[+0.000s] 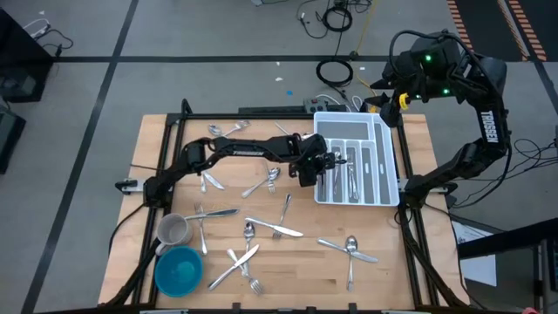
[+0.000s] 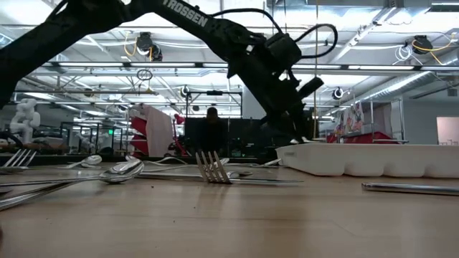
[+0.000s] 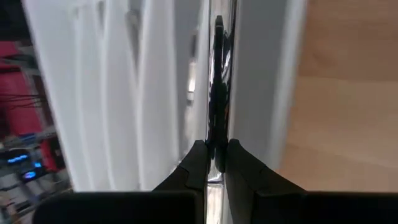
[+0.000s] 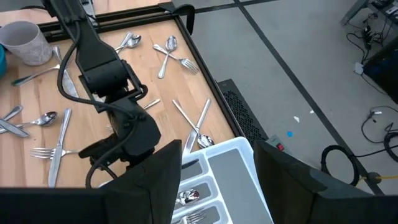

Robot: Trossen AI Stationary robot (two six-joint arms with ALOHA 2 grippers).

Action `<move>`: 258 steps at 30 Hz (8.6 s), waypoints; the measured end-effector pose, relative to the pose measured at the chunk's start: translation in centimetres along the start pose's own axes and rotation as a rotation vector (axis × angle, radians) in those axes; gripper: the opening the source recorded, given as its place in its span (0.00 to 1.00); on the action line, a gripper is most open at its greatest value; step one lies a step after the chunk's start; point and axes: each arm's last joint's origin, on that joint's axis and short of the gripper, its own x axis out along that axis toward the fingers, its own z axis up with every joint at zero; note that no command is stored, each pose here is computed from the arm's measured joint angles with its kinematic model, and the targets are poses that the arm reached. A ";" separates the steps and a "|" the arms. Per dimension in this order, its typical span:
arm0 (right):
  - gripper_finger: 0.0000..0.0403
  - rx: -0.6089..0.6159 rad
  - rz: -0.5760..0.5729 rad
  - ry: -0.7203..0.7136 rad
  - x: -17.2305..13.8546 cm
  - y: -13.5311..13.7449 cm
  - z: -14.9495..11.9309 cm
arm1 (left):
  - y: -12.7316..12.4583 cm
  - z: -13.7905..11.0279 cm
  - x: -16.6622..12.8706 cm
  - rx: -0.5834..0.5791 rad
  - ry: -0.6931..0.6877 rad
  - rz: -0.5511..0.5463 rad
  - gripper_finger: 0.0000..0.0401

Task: Sort silverware
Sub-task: Put the table knife into the silverware tray

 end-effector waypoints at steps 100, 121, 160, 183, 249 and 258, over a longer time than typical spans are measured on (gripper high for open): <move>0.48 0.027 0.091 -0.032 -0.2 0.8 0.2 | -19.7 19.9 -24.0 -1.906 0.557 -0.323 0.24; 0.48 -0.078 0.180 -0.039 -0.2 1.0 0.1 | -21.8 21.0 -21.8 -1.862 0.394 -0.456 0.34; 0.48 -0.098 0.177 -0.048 -0.2 1.0 0.2 | -26.3 16.6 -19.0 -1.820 0.518 -0.395 0.54; 0.48 -0.097 0.173 -0.049 -0.2 1.0 0.2 | -26.9 16.4 -18.1 -1.876 0.438 -0.457 0.31; 0.48 -0.124 0.173 -0.051 -0.2 1.0 0.2 | -5.2 10.2 -28.3 -2.226 -0.075 0.479 0.00; 0.48 -0.124 0.173 -0.051 -0.2 1.0 0.2 | -2.3 7.2 -30.4 -2.208 -0.453 0.705 0.00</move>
